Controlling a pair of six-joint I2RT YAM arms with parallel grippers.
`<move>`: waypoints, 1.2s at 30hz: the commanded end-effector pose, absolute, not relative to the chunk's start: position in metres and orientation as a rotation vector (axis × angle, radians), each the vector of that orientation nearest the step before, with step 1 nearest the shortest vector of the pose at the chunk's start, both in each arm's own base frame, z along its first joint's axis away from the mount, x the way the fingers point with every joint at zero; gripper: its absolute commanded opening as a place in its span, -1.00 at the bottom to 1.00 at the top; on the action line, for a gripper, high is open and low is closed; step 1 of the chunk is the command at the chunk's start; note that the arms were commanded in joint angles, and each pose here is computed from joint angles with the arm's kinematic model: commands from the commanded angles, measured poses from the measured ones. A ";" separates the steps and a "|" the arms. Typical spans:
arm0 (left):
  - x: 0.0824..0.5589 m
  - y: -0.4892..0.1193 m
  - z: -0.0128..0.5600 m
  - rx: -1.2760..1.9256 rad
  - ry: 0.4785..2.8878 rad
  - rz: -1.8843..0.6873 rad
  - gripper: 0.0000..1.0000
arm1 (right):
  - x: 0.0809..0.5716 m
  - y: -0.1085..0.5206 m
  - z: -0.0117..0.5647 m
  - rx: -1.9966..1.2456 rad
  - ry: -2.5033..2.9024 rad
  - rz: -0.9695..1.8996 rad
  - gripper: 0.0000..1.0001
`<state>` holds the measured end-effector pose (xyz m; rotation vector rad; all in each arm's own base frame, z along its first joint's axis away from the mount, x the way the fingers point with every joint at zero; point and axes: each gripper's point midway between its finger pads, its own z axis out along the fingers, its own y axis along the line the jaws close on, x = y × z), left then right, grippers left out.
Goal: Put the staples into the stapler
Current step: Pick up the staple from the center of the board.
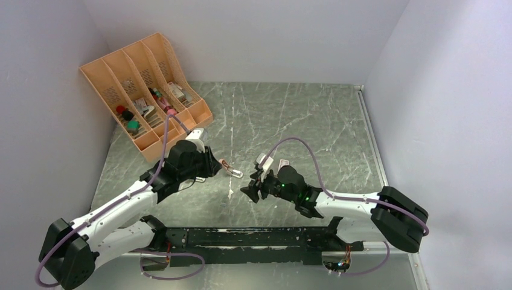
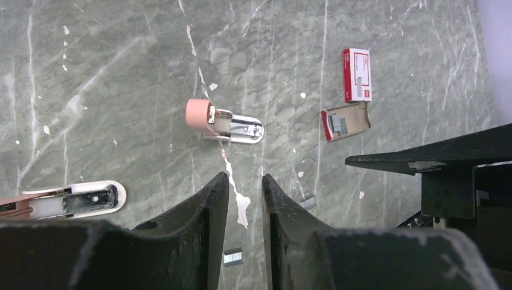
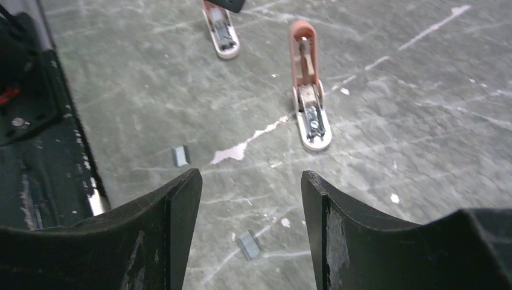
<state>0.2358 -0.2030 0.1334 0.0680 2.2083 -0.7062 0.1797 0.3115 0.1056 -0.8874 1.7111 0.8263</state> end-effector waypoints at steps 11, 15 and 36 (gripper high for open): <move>0.208 -0.204 0.099 -0.002 2.336 -0.796 -0.38 | 0.189 0.298 0.068 -1.031 1.784 0.623 0.24; 0.212 -0.205 0.102 0.003 2.327 -0.791 -0.37 | 0.185 0.287 0.057 -1.108 1.805 0.562 0.29; 0.220 -0.185 0.125 -0.107 2.222 -0.723 -0.28 | 0.134 0.386 0.052 -1.455 1.503 0.804 0.31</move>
